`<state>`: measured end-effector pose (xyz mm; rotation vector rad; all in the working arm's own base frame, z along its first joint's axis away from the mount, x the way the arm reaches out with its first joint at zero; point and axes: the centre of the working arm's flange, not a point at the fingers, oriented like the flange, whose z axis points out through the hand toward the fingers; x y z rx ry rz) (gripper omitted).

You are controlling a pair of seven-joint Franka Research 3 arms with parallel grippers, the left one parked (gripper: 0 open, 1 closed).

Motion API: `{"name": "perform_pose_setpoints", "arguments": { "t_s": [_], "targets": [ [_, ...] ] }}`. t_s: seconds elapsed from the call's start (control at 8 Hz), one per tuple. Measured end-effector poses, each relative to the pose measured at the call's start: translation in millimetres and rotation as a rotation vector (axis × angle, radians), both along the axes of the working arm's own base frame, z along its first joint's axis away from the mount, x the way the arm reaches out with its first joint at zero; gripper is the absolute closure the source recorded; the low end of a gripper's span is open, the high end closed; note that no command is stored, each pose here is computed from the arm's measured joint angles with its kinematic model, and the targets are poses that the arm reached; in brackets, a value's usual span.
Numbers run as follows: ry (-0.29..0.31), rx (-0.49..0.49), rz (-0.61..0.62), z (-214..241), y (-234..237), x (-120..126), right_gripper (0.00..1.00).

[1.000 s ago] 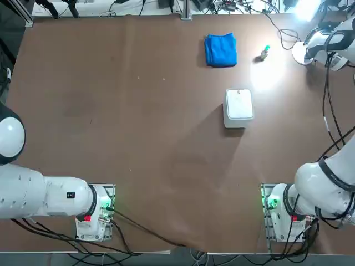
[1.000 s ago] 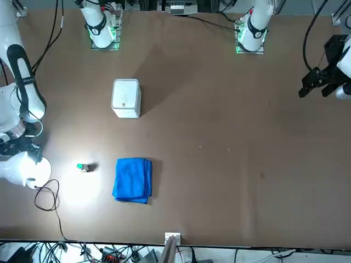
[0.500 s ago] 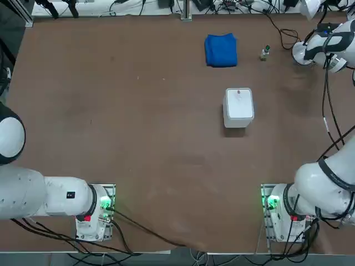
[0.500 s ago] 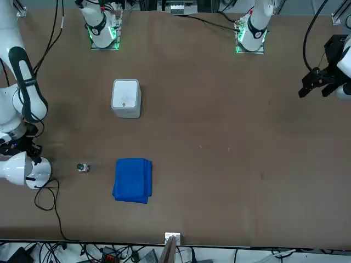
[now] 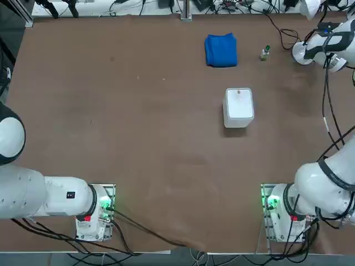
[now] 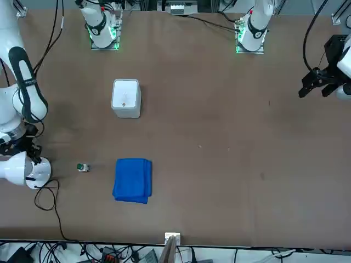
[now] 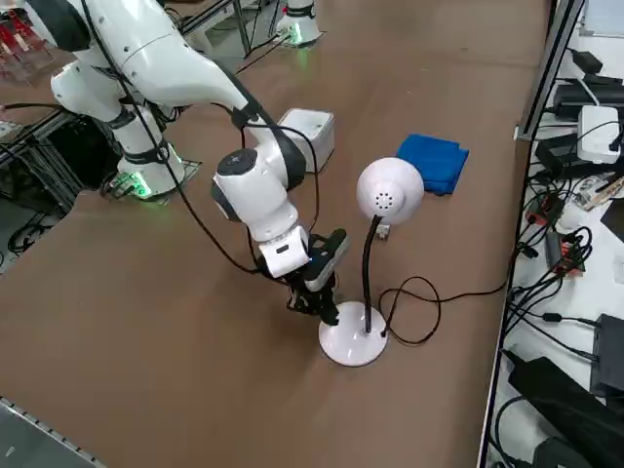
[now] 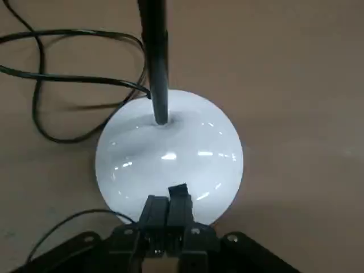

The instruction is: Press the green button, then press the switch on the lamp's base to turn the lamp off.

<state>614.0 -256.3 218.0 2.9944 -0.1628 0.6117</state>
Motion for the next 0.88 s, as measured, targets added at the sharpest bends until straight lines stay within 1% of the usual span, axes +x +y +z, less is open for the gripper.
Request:
{"name": "perform_pose_setpoints", "arguments": {
  "t_s": [0.12, 0.25, 0.38, 0.62, 0.75, 0.88],
  "targets": [
    [0.024, 0.018, 0.007, 14, 2, 1, 0.99],
    [0.08, 0.055, 0.017, 36, 5, -1, 0.99],
    [0.162, 0.106, 0.027, 62, 7, -9, 0.99],
    [0.336, 0.211, 0.044, 112, 12, -37, 0.99],
    [0.394, 0.246, 0.048, 133, 13, -51, 0.99],
    [0.429, 0.272, 0.035, 155, 18, -61, 0.98]
  ]
}}
